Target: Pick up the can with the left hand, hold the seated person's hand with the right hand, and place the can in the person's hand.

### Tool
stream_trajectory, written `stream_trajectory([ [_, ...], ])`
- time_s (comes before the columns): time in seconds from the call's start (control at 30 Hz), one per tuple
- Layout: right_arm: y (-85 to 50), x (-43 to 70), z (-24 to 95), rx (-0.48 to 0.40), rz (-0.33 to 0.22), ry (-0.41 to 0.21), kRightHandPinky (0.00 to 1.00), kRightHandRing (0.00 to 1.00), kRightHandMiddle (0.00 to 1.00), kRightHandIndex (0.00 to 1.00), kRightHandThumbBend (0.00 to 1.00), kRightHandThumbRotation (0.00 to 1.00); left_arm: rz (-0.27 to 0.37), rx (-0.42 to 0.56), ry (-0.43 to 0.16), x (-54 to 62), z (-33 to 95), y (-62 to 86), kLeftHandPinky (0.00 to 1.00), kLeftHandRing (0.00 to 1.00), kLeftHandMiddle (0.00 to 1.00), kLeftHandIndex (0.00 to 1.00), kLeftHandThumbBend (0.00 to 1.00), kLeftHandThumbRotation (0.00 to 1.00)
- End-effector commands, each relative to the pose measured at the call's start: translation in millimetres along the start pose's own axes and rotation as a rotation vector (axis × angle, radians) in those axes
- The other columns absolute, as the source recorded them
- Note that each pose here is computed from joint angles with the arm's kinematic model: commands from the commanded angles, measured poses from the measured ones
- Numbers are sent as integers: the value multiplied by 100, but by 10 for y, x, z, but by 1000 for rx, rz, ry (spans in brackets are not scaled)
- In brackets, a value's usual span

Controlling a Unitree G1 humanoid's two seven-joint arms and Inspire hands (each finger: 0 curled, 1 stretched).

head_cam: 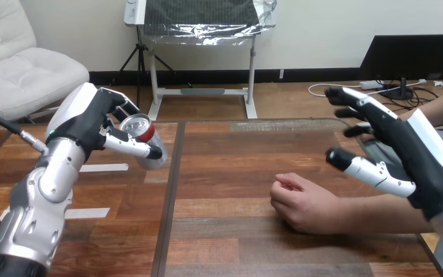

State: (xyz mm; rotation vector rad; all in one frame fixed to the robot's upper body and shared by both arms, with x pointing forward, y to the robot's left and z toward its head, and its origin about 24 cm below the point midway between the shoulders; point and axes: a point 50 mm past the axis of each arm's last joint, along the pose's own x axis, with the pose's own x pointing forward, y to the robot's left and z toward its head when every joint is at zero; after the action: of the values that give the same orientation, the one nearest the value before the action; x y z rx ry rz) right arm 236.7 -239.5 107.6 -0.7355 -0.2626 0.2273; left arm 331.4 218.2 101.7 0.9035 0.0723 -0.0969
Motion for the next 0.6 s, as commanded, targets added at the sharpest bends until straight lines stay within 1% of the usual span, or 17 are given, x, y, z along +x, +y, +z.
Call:
stream_trajectory([
  [0.0,-413,257,89,-186,-5,-46,70,86,91,88,90,72,174,5,-232,-119,549,550,19,27,35,41,76,0],
  [0.07,-433,268,63,-209,12,-36,70,87,91,89,88,69,173,2,-240,-135,567,558,21,29,36,41,76,0],
  [0.1,-441,273,52,-219,20,-31,70,87,91,89,87,66,173,0,-244,-142,574,561,22,30,37,41,76,0],
  [0.27,-473,299,-16,-268,64,0,71,88,92,90,85,59,171,-8,-261,-171,607,573,24,32,38,41,76,0],
  [0.37,-487,315,-52,-300,91,8,73,88,91,90,85,56,169,-18,-274,-180,618,577,25,32,38,41,75,0],
  [0.4,-490,320,-63,-308,99,8,74,88,91,90,86,54,168,-22,-279,-183,620,578,25,33,38,41,75,0],
  [0.53,-503,339,-108,-343,135,18,76,88,90,90,88,51,164,-18,-283,-187,620,582,25,33,38,41,74,0],
  [0.57,-507,346,-126,-363,149,26,77,87,90,90,88,50,162,-14,-284,-190,624,584,26,33,38,41,74,0],
])
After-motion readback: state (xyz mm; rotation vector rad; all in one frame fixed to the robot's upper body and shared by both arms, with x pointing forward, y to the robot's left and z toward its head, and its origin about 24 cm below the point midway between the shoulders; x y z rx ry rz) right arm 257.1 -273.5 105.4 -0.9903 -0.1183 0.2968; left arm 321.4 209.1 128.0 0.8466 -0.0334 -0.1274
